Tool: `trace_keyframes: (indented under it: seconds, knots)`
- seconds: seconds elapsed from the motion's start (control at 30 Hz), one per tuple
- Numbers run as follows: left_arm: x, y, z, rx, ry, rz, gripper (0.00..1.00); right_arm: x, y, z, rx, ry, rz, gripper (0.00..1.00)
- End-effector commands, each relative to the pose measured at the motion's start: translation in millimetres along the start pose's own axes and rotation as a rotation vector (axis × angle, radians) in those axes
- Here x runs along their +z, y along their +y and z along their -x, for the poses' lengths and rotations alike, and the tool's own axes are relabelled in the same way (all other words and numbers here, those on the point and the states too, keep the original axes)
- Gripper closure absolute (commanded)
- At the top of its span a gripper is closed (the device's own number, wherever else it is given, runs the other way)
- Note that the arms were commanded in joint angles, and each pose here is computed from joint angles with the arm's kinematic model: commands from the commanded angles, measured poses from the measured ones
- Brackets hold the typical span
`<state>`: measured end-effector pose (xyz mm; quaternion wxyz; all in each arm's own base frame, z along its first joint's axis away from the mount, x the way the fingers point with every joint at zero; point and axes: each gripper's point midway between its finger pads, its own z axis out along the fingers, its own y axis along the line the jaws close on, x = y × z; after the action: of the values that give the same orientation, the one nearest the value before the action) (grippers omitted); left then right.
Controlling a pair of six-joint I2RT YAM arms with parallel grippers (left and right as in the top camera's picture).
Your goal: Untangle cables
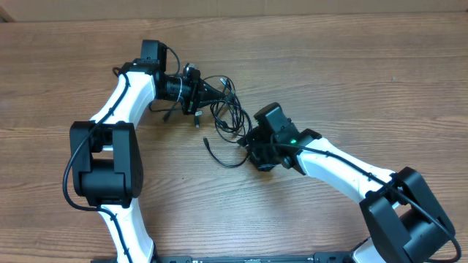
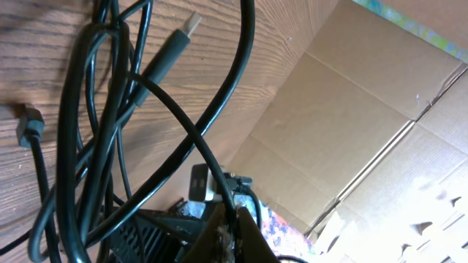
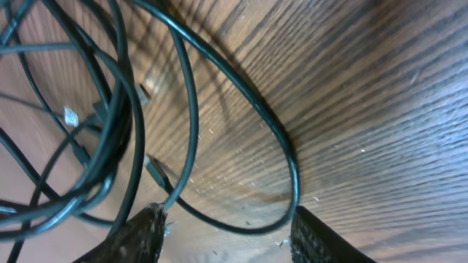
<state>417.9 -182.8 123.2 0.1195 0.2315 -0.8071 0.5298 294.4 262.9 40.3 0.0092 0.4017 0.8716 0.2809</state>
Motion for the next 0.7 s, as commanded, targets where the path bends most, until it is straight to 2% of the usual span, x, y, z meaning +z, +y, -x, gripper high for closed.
trace_keyframes:
  seconds: [0.0,0.43,0.47,0.5,0.57,0.67]
  knots:
    - [-1,-10,-3,-0.006,0.002,-0.013,0.95,3,1,13,0.133,-0.119,0.015,0.45]
    - [0,-16,1,0.01,-0.01,-0.029,0.96,31,7,15,0.127,-0.129,0.049,0.55]
    - [0,-17,1,0.012,-0.011,-0.029,0.96,31,8,16,0.12,-0.132,0.057,0.63]
    - [0,-17,2,0.016,-0.012,-0.029,0.96,31,8,16,0.118,-0.133,0.055,0.78]
    - [0,-17,4,0.051,-0.022,-0.027,0.96,31,6,16,0.067,-0.135,0.045,0.96]
    - [-2,-16,7,0.122,-0.038,-0.02,0.96,30,8,12,-0.129,-0.088,0.042,0.96]
